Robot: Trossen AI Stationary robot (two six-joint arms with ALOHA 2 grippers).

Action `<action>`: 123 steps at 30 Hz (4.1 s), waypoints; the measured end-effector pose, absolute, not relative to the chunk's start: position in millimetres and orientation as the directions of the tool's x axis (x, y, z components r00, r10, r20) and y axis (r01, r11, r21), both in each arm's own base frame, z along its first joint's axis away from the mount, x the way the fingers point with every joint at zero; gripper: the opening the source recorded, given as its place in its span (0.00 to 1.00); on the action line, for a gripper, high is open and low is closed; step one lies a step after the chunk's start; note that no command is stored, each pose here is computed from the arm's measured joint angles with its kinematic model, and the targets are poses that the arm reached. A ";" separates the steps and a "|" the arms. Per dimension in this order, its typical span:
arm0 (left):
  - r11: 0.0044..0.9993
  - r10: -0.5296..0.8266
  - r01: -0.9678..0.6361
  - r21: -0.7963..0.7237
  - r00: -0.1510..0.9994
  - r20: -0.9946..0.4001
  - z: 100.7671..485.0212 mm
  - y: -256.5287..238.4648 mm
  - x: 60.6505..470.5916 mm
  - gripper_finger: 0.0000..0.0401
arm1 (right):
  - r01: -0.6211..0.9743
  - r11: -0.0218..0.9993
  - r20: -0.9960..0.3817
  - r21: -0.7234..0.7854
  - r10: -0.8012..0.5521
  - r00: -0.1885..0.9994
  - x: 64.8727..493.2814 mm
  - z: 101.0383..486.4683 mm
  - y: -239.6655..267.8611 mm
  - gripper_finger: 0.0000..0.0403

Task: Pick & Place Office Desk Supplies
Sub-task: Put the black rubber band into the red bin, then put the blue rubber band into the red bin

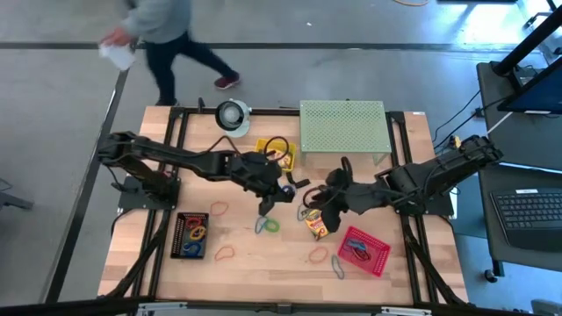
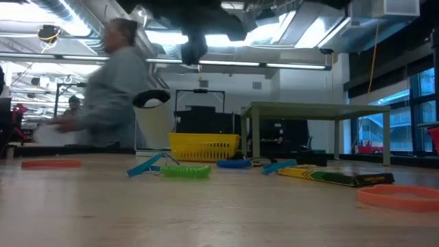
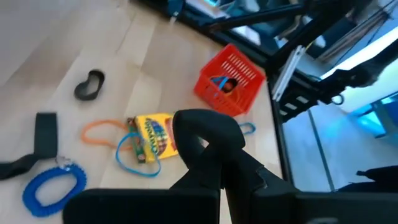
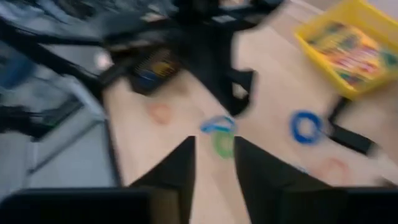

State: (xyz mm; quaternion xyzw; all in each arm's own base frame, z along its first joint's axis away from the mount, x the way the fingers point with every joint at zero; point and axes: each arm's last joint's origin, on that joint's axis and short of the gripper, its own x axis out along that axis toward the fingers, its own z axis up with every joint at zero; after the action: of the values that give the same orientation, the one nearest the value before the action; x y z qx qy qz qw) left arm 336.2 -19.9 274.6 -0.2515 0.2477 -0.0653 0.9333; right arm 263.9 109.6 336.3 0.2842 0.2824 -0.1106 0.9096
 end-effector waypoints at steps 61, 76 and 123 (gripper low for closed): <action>0.763 -0.334 0.182 -0.621 0.933 -0.137 308.4 -32.9 338.7 0.18 | 0.334 0.790 -0.502 0.515 -0.038 0.864 246.6 355.8 108.5 0.00; 0.767 -0.402 0.203 -0.609 0.891 -0.209 304.8 -20.7 333.2 0.18 | 0.544 0.764 -0.921 0.347 0.167 0.352 175.1 268.9 153.5 0.00; 0.863 -0.315 0.141 -0.486 0.901 -0.298 352.1 -0.9 254.8 0.15 | 0.301 0.927 -0.954 0.224 0.146 0.260 187.0 239.8 178.6 0.38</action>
State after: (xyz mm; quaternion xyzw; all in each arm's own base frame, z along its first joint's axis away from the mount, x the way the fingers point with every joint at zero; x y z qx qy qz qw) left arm 254.8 -0.9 352.1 -0.2329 0.1867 -0.1201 0.9468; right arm 187.0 178.6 239.8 0.1842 0.6060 -0.0503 0.7722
